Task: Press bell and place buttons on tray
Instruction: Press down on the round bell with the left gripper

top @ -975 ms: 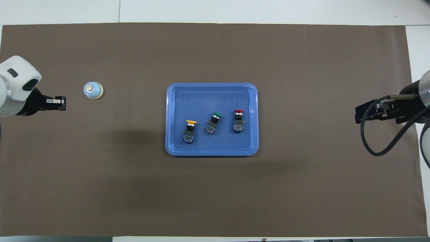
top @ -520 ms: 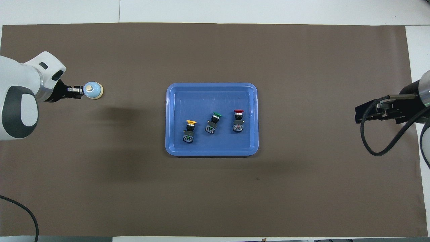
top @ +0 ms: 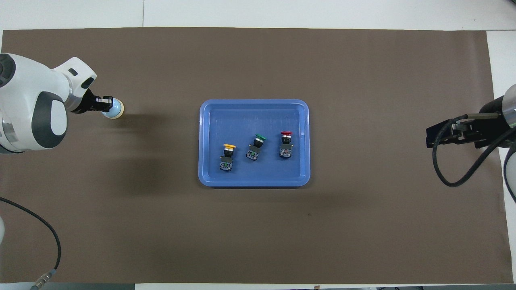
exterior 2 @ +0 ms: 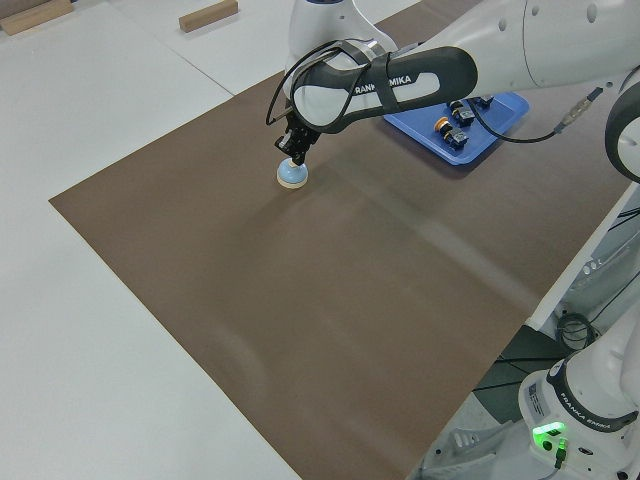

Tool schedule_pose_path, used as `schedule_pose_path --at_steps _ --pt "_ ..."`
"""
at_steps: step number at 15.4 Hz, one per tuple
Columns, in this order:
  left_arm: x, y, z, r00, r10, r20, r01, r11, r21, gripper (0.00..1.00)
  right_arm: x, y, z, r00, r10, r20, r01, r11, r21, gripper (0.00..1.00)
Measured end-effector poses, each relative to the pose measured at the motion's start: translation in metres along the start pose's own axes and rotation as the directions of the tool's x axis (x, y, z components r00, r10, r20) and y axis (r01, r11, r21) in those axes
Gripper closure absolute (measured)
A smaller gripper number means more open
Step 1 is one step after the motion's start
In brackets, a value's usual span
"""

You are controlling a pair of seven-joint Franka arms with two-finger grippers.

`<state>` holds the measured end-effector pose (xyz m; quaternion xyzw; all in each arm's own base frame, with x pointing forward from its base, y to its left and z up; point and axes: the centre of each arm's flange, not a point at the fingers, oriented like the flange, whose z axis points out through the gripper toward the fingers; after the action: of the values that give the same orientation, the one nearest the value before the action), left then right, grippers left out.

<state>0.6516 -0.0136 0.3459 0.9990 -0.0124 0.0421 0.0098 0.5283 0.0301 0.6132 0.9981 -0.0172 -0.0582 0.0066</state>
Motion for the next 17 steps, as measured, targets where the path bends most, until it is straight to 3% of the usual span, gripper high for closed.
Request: schedule_pose_path --at_steps 12,15,17 --pt "0.006 -0.001 0.007 1.0 -0.001 -0.023 0.001 1.0 0.001 0.99 0.0 0.0 0.0 1.0 0.0 0.0 0.0 1.0 0.0 0.0" --pt "0.008 -0.001 0.001 1.0 -0.001 0.008 0.001 1.0 0.0 0.99 0.0 0.0 0.0 1.0 0.0 0.0 0.0 1.0 0.0 0.0" --pt "0.016 0.0 -0.024 0.999 0.001 0.039 -0.001 1.0 -0.002 0.99 0.0 0.0 0.0 1.0 0.0 0.0 0.0 1.0 0.0 0.0"
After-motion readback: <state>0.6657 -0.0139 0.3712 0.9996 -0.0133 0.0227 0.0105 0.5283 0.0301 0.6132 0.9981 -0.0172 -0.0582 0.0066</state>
